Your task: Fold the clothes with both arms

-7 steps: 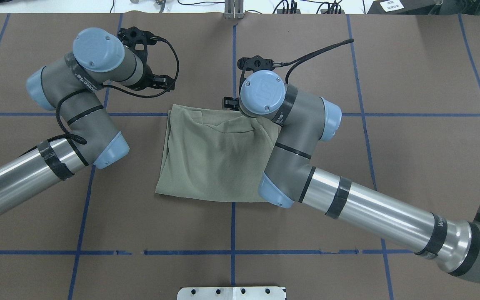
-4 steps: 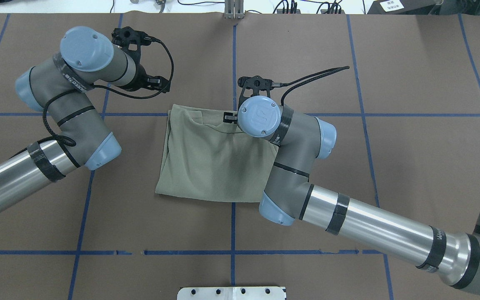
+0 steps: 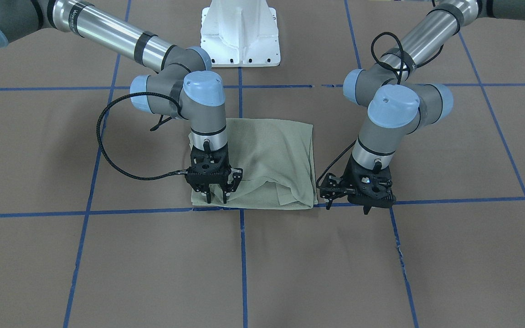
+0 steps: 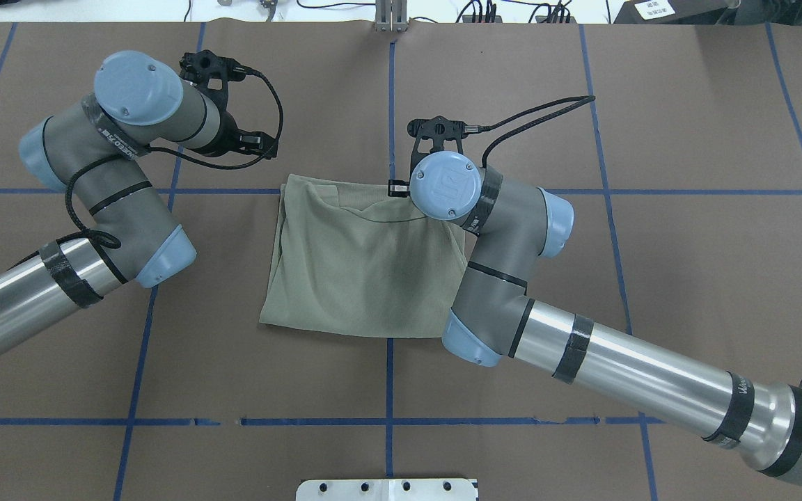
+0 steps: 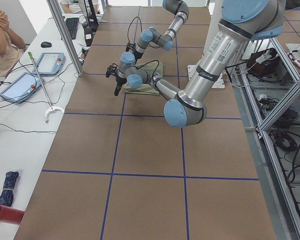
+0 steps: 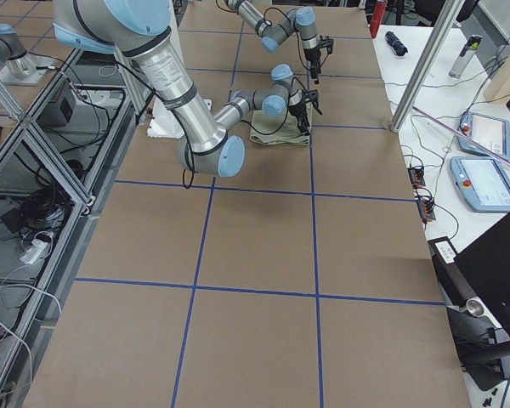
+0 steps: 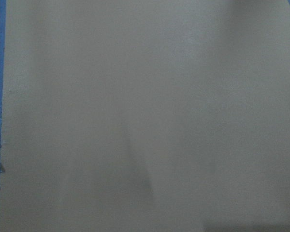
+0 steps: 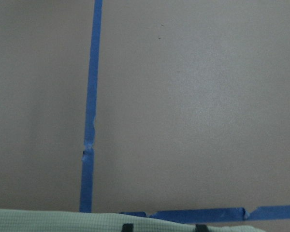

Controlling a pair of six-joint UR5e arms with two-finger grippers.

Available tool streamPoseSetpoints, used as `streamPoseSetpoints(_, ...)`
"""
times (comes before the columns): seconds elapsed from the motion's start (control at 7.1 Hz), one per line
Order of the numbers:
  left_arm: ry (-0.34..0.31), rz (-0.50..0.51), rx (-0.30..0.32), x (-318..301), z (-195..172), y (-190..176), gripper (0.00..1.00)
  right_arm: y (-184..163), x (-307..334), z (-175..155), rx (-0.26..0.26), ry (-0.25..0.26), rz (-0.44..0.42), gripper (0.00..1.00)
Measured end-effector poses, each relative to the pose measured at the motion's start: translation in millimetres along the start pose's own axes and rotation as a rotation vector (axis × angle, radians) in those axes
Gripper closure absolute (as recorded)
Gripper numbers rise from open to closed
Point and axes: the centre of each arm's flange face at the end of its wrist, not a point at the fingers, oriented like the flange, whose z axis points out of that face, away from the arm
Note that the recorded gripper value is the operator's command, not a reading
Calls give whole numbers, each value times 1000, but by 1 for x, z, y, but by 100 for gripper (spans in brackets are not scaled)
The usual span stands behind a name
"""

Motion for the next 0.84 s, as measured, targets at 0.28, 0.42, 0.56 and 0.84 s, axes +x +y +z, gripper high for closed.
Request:
streamPoseSetpoints(0.28, -1, 0, -1, -1, 1, 1, 0, 1, -3, -2, 1, -8, 8, 100)
streamPoseSetpoints(0.42, -1, 0, -1, -1, 1, 1, 0, 0, -5, -4, 3, -14, 11, 100)
streamPoseSetpoints(0.56, -1, -1, -1, -1, 1, 1, 0, -3, -6, -7, 7, -16, 16, 100)
streamPoseSetpoints(0.84, 3, 0, 2, -2, 1, 2, 0, -18, 6, -7, 21, -5, 30, 100)
